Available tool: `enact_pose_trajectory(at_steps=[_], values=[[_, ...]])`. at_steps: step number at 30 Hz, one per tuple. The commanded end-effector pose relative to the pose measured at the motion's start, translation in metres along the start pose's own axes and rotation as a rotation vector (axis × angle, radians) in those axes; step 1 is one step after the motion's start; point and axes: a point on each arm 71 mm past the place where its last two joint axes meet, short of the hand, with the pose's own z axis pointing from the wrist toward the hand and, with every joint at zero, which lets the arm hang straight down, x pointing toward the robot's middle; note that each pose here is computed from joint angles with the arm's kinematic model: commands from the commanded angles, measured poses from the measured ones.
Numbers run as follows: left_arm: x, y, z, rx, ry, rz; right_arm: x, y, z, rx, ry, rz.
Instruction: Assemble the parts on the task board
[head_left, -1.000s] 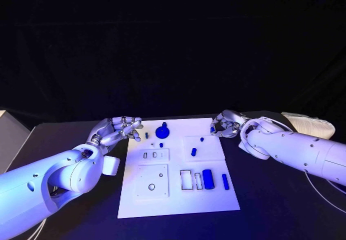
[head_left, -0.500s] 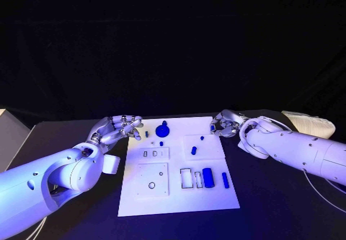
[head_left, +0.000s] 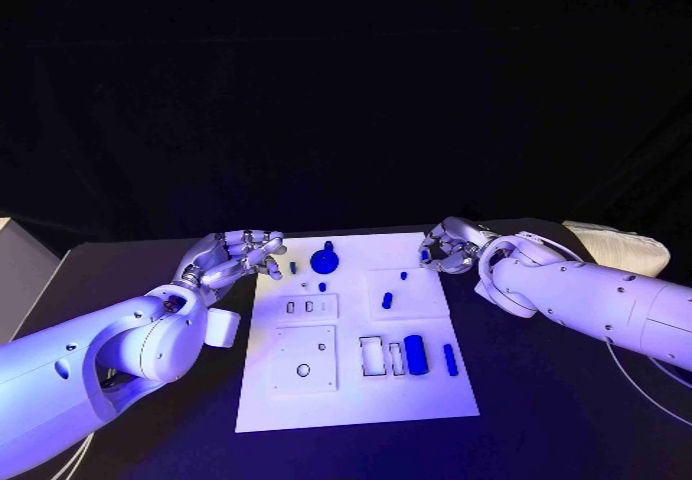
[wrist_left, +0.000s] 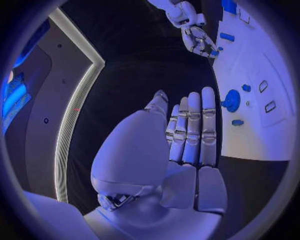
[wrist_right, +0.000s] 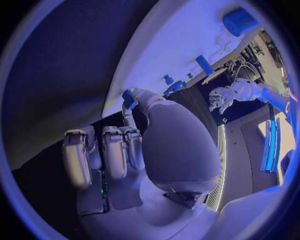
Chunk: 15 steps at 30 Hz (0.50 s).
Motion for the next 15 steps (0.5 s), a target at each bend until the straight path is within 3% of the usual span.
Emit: enact_pose_trajectory(at_steps=[1, 10, 15], values=[[0.0019, -0.0007, 0.0006, 0.008, 0.018, -0.004, -0.001, 0.006, -0.001, -0.026, -0.044, -0.008], [-0.0028, 0.001, 0.0018, 0.004, 0.004, 0.001, -0.013, 0.032, -0.004, -0.047, -0.089, 0.0], [-0.0046, 0.0026, 0.0035, 0.0, -0.001, 0.001, -0.01, 0.062, -0.006, -0.097, -0.067, 0.025]])
